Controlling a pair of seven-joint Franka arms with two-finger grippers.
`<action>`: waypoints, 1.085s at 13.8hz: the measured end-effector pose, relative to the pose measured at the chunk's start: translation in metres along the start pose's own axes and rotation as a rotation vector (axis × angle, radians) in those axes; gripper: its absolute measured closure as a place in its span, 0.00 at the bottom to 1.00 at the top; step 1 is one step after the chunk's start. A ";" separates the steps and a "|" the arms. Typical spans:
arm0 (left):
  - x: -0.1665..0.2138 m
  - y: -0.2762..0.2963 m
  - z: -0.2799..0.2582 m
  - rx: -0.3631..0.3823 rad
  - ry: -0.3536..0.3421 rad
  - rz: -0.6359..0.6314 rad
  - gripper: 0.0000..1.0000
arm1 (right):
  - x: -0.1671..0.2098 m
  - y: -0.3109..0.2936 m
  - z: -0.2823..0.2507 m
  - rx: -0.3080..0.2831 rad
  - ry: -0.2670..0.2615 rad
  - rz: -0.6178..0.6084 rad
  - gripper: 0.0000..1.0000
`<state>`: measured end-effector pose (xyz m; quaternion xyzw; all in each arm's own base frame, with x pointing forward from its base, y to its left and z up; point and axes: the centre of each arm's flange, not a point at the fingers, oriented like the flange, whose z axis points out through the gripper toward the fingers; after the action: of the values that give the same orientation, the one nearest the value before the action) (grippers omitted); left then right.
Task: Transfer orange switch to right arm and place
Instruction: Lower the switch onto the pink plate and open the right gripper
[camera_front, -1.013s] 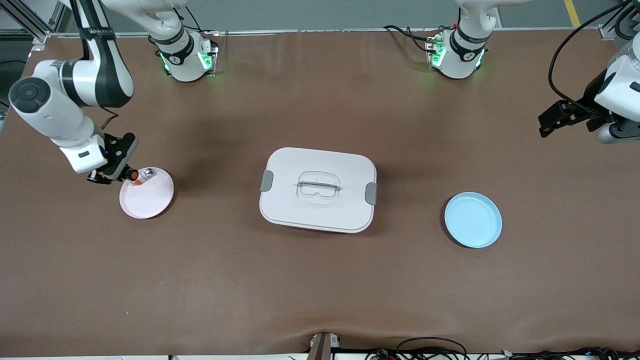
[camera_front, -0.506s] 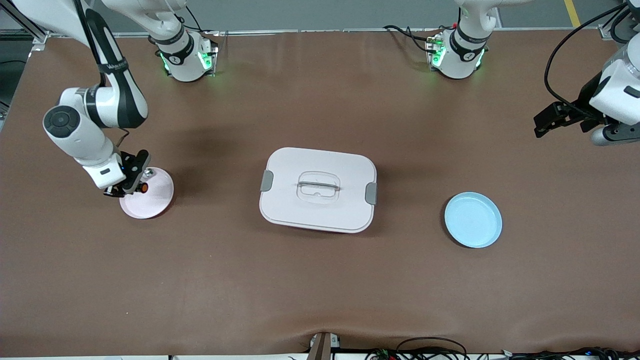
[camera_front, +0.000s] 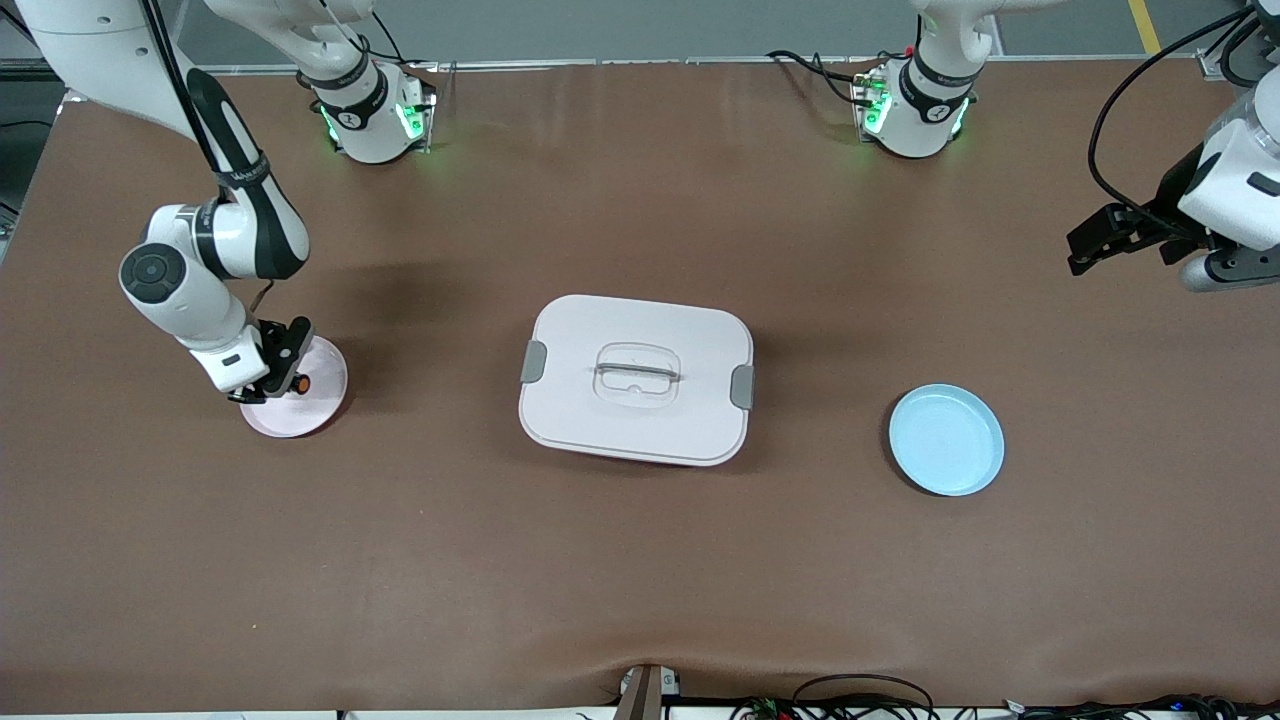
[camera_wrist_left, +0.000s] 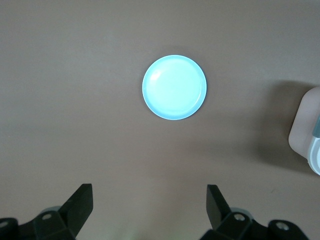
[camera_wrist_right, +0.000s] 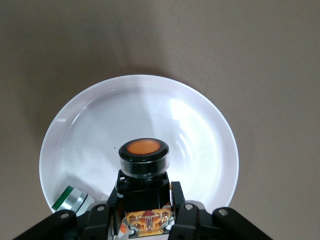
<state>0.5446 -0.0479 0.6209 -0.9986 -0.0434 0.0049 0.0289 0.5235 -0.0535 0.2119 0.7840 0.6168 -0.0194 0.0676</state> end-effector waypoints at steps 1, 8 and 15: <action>0.000 0.000 0.000 0.000 0.000 0.000 0.00 | 0.001 -0.001 0.006 0.003 0.001 -0.002 0.59; 0.000 0.000 0.001 0.000 -0.002 0.000 0.00 | 0.004 -0.006 0.029 0.004 0.007 -0.009 0.59; 0.001 0.000 0.002 0.000 -0.004 0.000 0.00 | 0.004 -0.004 0.028 -0.002 0.008 -0.008 0.43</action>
<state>0.5451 -0.0478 0.6188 -0.9986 -0.0434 0.0070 0.0290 0.5219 -0.0519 0.1831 0.7814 0.6204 -0.0159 0.0656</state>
